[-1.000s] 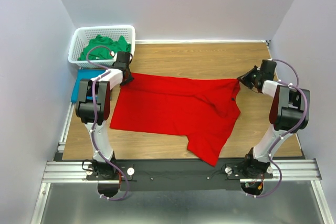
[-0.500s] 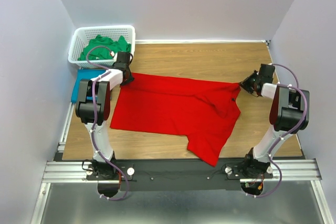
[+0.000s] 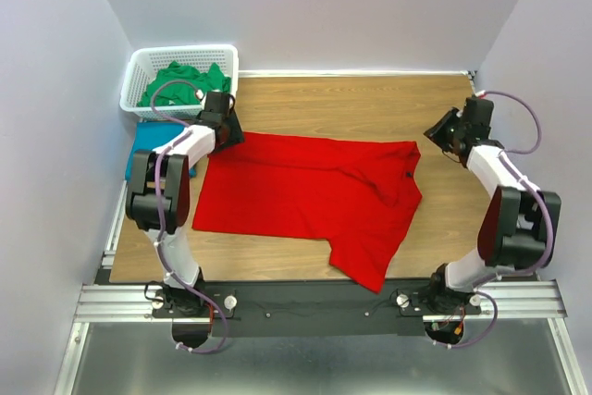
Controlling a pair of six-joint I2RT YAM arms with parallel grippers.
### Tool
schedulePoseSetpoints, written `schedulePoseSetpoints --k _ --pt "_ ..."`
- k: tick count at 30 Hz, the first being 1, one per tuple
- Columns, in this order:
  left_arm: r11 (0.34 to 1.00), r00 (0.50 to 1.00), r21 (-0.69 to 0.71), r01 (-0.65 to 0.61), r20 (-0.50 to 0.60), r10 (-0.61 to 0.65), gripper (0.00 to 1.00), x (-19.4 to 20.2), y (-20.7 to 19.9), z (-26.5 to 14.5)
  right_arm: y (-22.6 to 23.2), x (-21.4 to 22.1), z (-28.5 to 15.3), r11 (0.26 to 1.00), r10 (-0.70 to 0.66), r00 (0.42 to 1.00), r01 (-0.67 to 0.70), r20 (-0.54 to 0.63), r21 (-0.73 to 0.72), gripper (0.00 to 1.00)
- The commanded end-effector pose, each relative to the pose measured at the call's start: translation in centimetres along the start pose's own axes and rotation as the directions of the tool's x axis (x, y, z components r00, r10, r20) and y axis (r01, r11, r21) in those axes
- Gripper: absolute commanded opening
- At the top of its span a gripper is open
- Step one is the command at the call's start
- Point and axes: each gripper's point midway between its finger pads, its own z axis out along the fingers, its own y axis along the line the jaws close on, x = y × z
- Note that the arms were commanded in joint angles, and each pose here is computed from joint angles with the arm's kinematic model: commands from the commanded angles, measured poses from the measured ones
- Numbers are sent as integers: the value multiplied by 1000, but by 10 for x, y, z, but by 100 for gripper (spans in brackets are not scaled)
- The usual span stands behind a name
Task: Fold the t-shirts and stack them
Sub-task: Fold the tshirt
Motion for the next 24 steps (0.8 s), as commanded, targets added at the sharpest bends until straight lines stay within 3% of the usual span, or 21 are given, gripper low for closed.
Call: schedulePoseSetpoints --k 1,4,9,13,16,18,20,24 --pt "996 998 90 -6 68 0 74 -17 -21 -42 33 30 -29 988 -156 986 155 -50 -22 35" --pt "990 992 137 -18 126 1 74 -22 -28 -79 82 79 -51 941 -324 941 309 -98 -139 34" --pt "982 972 176 -70 235 27 72 -28 -25 -127 107 148 -75 878 -455 870 400 -192 -264 32" --pt "980 939 166 -111 341 49 71 -29 -9 -160 89 188 -89 875 -475 832 414 -285 -250 31" --pt "979 907 159 -123 419 46 71 -23 6 -179 67 194 -92 897 -442 846 410 -300 -165 31" --pt "980 889 164 -116 456 29 71 -15 14 -186 55 196 -93 899 -437 849 418 -298 -129 38" --pt "977 880 180 -111 474 12 71 -8 17 -188 50 204 -93 889 -458 823 437 -336 -140 44" --pt "984 891 153 -91 453 12 70 -3 23 -178 40 219 -85 885 -456 790 450 -409 -118 45"
